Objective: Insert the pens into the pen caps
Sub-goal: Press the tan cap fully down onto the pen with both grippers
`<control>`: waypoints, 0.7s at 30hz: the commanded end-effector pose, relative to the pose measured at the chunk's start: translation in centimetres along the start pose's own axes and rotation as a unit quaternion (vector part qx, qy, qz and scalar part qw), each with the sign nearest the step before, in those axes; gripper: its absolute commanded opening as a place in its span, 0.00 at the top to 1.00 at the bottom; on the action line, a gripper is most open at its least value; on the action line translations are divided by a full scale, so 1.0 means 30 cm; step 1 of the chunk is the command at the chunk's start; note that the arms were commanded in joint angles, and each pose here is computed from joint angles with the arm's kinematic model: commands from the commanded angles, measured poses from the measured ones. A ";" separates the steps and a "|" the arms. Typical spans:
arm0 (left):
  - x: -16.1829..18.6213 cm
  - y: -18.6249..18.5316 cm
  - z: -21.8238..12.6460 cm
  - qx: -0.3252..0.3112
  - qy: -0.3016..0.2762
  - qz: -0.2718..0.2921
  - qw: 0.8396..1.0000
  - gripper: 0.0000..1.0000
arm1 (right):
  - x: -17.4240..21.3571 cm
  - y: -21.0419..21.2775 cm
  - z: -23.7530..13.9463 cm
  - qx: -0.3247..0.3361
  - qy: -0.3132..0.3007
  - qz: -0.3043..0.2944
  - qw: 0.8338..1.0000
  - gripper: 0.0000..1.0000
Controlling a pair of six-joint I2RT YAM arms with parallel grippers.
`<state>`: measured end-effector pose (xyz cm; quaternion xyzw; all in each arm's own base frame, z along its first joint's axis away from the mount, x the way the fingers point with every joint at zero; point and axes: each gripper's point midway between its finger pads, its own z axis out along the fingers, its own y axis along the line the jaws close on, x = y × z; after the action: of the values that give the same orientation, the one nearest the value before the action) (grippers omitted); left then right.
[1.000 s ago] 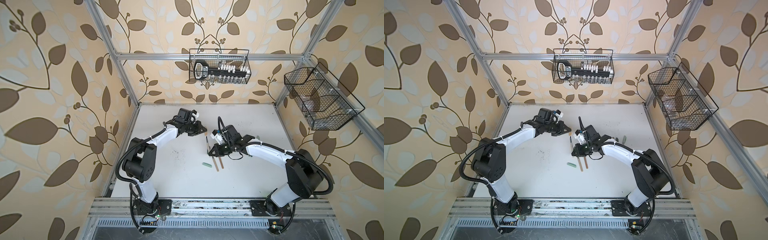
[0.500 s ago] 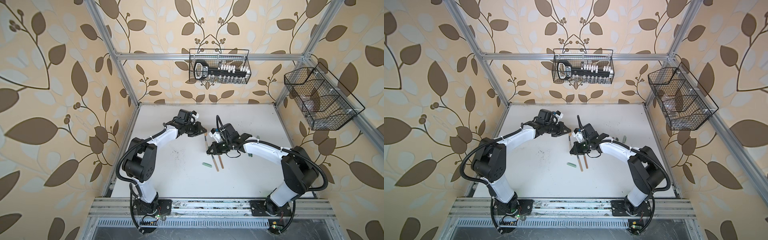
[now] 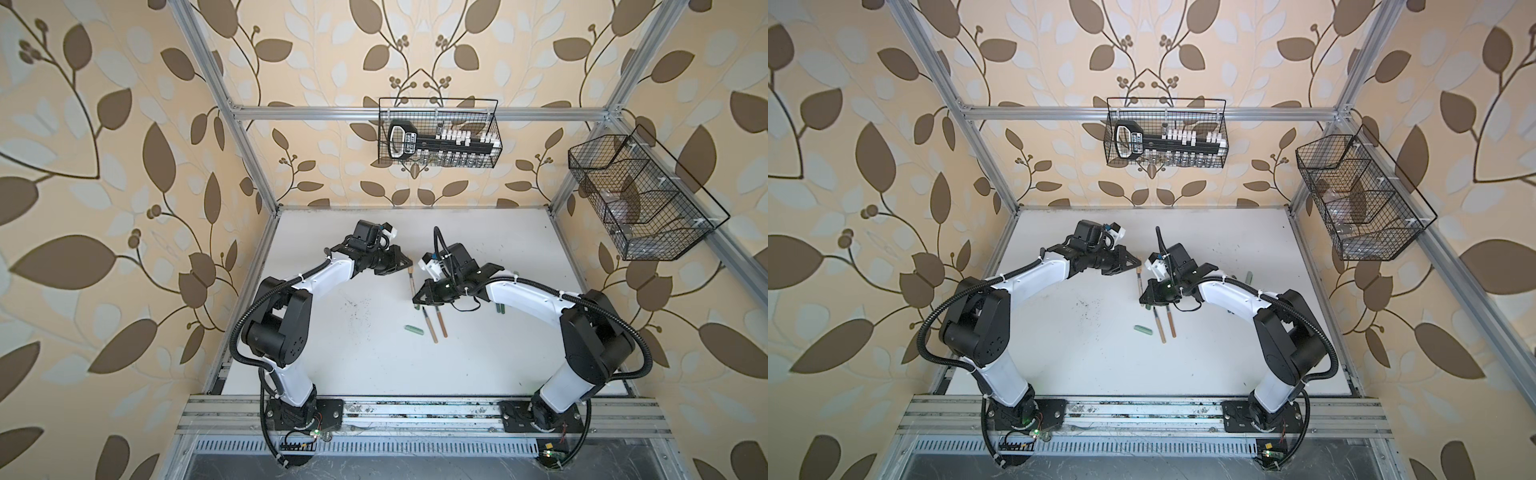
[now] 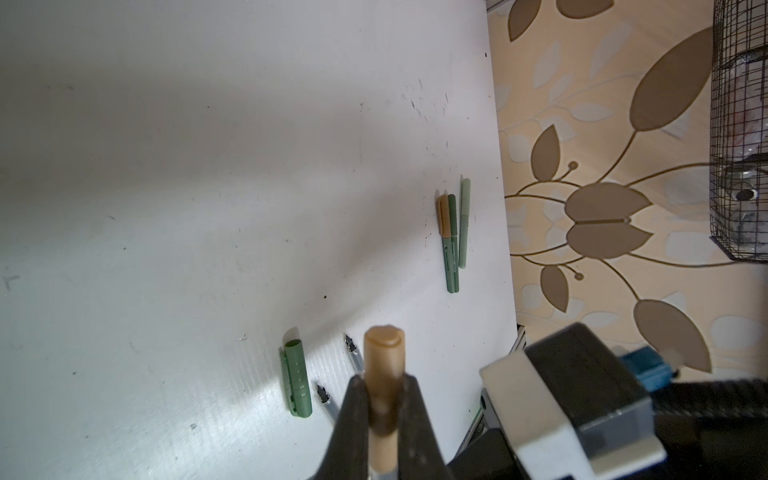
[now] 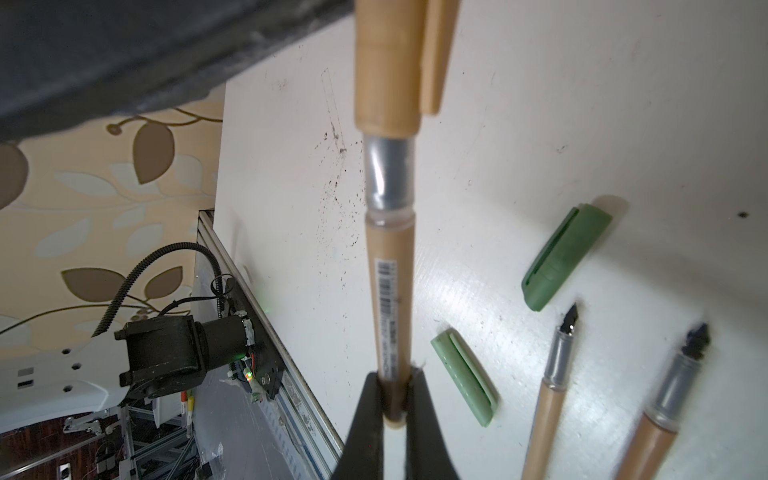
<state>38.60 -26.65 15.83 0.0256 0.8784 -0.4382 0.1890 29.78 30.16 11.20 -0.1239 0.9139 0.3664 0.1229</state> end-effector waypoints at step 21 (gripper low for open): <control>0.068 -0.045 -0.036 0.007 0.013 0.062 0.998 0.93 | -0.213 0.018 -0.051 0.004 -0.061 0.003 0.998 0.98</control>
<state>38.76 -26.20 17.13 0.0590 0.8700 -0.4269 0.2393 32.01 31.20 12.38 -0.1113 0.9133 0.3748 0.1139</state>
